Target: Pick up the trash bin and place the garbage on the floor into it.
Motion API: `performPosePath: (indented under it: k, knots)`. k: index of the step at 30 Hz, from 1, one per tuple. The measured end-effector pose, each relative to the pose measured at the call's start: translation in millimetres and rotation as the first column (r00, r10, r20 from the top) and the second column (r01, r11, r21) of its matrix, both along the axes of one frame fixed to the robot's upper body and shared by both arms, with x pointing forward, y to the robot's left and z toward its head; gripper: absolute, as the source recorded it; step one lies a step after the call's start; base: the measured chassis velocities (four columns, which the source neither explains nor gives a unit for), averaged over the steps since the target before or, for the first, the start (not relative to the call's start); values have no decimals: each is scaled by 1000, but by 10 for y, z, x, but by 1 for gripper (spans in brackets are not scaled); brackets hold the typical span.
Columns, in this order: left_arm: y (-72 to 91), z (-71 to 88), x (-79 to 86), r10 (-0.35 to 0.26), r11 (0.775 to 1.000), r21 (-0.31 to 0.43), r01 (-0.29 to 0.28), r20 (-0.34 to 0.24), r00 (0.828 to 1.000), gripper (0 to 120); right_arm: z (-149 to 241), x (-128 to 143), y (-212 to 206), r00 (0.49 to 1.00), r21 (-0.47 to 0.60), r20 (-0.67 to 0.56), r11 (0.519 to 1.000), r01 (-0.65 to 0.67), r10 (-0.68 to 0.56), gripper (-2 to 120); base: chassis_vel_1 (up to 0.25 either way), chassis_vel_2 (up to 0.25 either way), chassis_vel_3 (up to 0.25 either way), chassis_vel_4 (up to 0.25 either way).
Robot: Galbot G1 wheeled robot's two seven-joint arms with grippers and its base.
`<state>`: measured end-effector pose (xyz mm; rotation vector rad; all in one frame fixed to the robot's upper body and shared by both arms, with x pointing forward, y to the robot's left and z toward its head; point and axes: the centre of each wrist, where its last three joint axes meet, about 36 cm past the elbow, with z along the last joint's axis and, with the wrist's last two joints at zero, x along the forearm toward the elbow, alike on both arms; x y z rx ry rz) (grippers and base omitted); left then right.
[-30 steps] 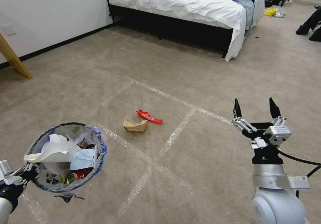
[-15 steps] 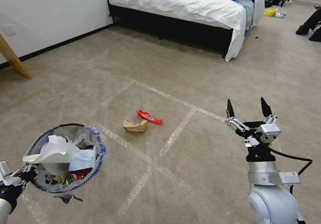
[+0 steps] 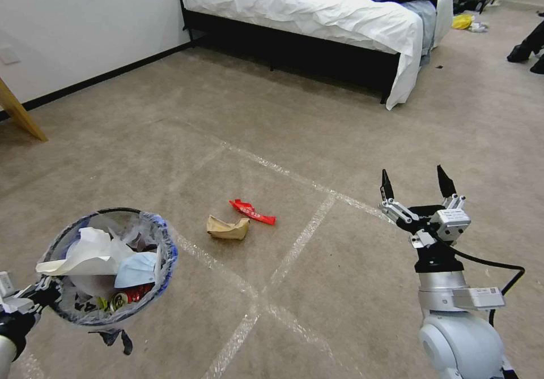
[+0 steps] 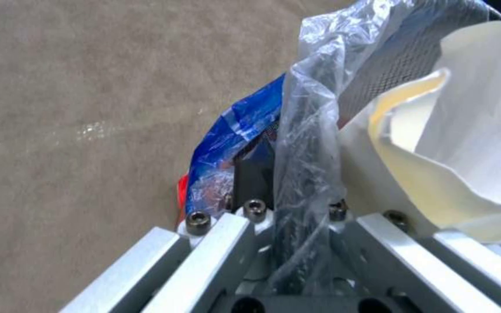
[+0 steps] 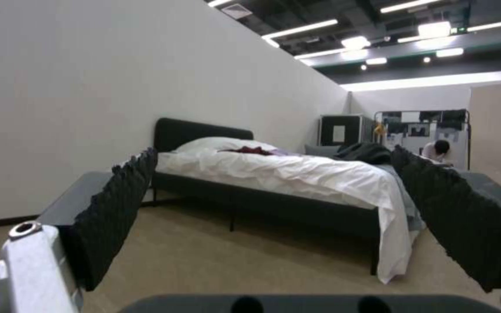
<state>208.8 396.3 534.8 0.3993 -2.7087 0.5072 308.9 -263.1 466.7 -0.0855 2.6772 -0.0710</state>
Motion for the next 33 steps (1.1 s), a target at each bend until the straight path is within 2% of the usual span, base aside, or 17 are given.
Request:
performPosePath:
  k: [33]
  knots:
    - [24,-1,-16,10,1000,4,-10,-5,1000,1,-89,45,-9,1000,-6,-1,1000,-8,8,100,-93,88,94,-90]
